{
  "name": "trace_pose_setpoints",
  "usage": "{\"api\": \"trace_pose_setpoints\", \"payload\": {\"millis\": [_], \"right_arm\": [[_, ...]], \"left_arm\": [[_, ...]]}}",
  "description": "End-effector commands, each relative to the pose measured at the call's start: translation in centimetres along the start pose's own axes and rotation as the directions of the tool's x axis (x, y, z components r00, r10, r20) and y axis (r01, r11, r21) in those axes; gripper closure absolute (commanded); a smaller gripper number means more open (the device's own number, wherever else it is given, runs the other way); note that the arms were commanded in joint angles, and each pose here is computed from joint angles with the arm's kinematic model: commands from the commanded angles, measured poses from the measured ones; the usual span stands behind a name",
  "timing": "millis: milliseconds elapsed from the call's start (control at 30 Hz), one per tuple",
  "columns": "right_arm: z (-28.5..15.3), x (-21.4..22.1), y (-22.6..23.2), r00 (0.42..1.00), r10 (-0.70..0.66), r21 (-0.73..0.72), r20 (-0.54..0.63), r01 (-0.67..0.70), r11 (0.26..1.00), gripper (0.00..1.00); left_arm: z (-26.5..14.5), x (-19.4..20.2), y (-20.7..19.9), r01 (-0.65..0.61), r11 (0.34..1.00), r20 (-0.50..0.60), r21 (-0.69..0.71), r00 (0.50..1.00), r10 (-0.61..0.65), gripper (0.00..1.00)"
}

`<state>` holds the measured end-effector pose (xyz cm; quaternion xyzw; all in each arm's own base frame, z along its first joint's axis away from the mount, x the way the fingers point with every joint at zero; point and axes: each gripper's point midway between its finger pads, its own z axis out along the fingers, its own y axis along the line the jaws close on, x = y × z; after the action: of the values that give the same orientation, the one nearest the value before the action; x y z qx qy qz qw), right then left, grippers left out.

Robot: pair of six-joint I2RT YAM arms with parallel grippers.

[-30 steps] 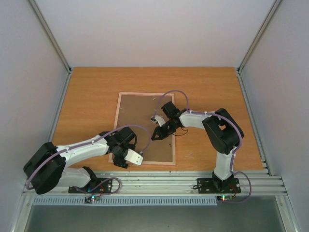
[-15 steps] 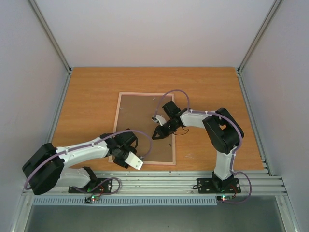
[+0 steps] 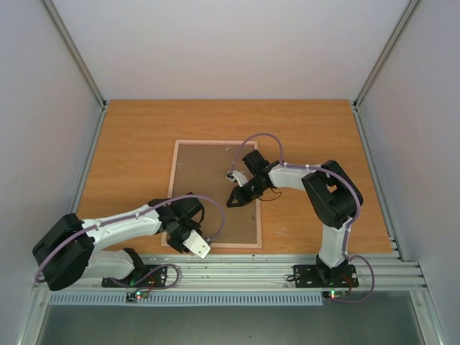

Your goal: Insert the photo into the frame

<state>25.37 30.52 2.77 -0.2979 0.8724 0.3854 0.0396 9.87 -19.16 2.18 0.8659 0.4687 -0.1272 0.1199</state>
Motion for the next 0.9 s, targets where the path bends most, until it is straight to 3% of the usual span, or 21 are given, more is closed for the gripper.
{"api": "trace_pose_setpoints", "payload": {"millis": [0,67,167,300,867], "right_arm": [[0.6,0.9,-1.8,0.999,0.026,0.05,-0.019,-0.025,0.998,0.93],[0.5,0.8,-1.7,1.0,0.023,0.046,-0.017,-0.022,0.999,0.93],[0.5,0.8,-1.7,1.0,0.023,0.044,-0.014,-0.023,0.999,0.93],[0.6,0.9,-1.8,0.999,0.03,0.043,-0.015,-0.029,0.999,0.93],[0.8,1.1,-2.1,0.999,0.032,0.049,-0.016,-0.032,0.998,0.94]], "left_arm": [[-0.1,-1.0,-2.7,-0.021,0.995,0.064,0.096,0.998,0.015,0.66],[-0.5,-1.3,-2.4,-0.003,0.997,0.075,0.08,0.997,-0.003,0.66],[-1.0,-1.8,-1.6,0.045,0.998,0.088,0.044,0.995,-0.049,0.57],[-0.6,-0.9,-0.5,0.114,0.993,0.04,-0.004,0.993,-0.114,0.52],[1.4,0.8,-0.2,0.203,0.979,-0.047,0.03,0.978,-0.201,0.52]]}}
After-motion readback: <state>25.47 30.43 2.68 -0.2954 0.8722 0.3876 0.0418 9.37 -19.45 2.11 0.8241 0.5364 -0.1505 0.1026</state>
